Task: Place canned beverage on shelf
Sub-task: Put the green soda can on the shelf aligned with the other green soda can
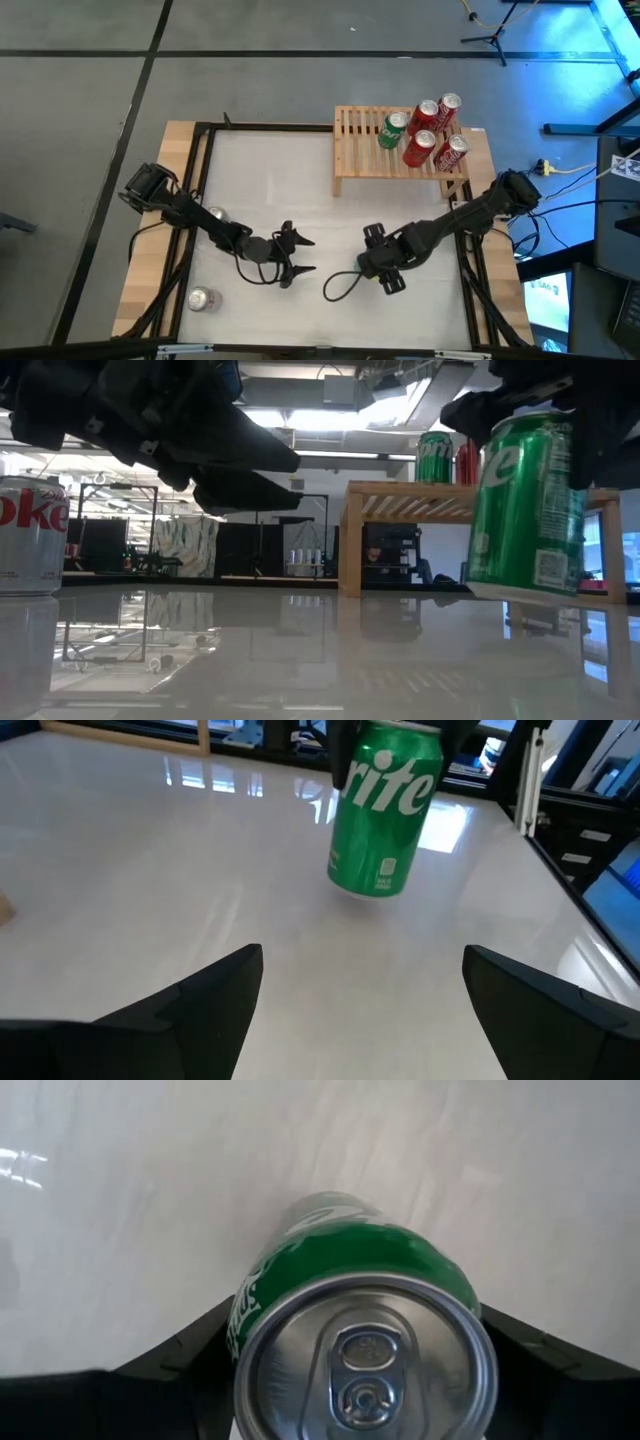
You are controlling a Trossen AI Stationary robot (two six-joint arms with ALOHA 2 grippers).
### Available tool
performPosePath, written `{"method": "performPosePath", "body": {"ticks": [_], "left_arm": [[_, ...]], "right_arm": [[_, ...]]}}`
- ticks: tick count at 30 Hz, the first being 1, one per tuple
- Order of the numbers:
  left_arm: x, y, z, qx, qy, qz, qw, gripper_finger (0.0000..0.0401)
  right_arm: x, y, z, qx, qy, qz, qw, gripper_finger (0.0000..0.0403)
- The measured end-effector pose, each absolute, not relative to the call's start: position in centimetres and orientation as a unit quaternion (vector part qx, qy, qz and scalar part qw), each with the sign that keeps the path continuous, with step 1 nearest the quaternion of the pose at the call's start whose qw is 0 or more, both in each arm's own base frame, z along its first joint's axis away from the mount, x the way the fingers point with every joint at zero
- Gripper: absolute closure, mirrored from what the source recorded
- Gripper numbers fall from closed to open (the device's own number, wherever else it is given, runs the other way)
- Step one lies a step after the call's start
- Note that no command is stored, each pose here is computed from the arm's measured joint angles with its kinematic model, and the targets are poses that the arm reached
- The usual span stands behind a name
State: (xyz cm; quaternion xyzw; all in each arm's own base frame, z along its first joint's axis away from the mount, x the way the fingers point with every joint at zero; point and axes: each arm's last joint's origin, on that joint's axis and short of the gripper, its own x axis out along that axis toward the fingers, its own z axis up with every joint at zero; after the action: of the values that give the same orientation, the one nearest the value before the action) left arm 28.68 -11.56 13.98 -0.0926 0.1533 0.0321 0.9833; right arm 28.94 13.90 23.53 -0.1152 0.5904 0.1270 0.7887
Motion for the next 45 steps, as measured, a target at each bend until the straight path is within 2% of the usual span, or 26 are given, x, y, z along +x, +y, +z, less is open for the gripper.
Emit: {"method": "performPosePath", "body": {"ticks": [5, 16, 19, 25, 29, 35, 40, 45], "left_arm": [[28.8, -11.2, 14.0, -0.092, 0.153, 0.038, 0.983, 0.0067], [28.8, -11.3, 14.0, -0.093, 0.154, 0.033, 0.983, 0.0067], [28.8, -11.3, 14.0, -0.094, 0.153, 0.032, 0.983, 0.0067], [29.4, -11.2, 14.6, -0.1, 0.138, 0.035, 0.985, 0.0067], [30.8, -11.6, 14.9, -0.08, 0.13, 0.033, 0.988, 0.0067], [34.7, -11.9, 14.0, -0.059, 0.131, 0.046, 0.989, 0.0067], [37.8, -11.3, 12.7, -0.06, 0.132, 0.069, 0.987, 0.0067], [40.0, -10.3, 11.7, -0.059, 0.131, 0.094, 0.985, 0.0067]], "right_arm": [[29.1, 13.8, 23.4, -0.114, 0.593, 0.125, 0.787, 0.0109], [29.3, 14.0, 23.2, -0.112, 0.589, 0.126, 0.79, 0.0027], [29.1, 13.9, 23.5, -0.105, 0.6, 0.116, 0.784, 0.0022], [27.6, 14.4, 26.8, -0.042, 0.65, 0.053, 0.757, 0.0031], [25.1, 16.6, 27.5, -0.029, 0.635, 0.004, 0.772, 0.0036], [20.5, 20.4, 24.8, -0.076, 0.558, -0.106, 0.82, 0.0036], [18.1, 21.5, 20.8, -0.029, 0.483, -0.161, 0.86, 0.0036], [17.8, 21.1, 17.5, 0.011, 0.414, -0.174, 0.894, 0.0036]]}}
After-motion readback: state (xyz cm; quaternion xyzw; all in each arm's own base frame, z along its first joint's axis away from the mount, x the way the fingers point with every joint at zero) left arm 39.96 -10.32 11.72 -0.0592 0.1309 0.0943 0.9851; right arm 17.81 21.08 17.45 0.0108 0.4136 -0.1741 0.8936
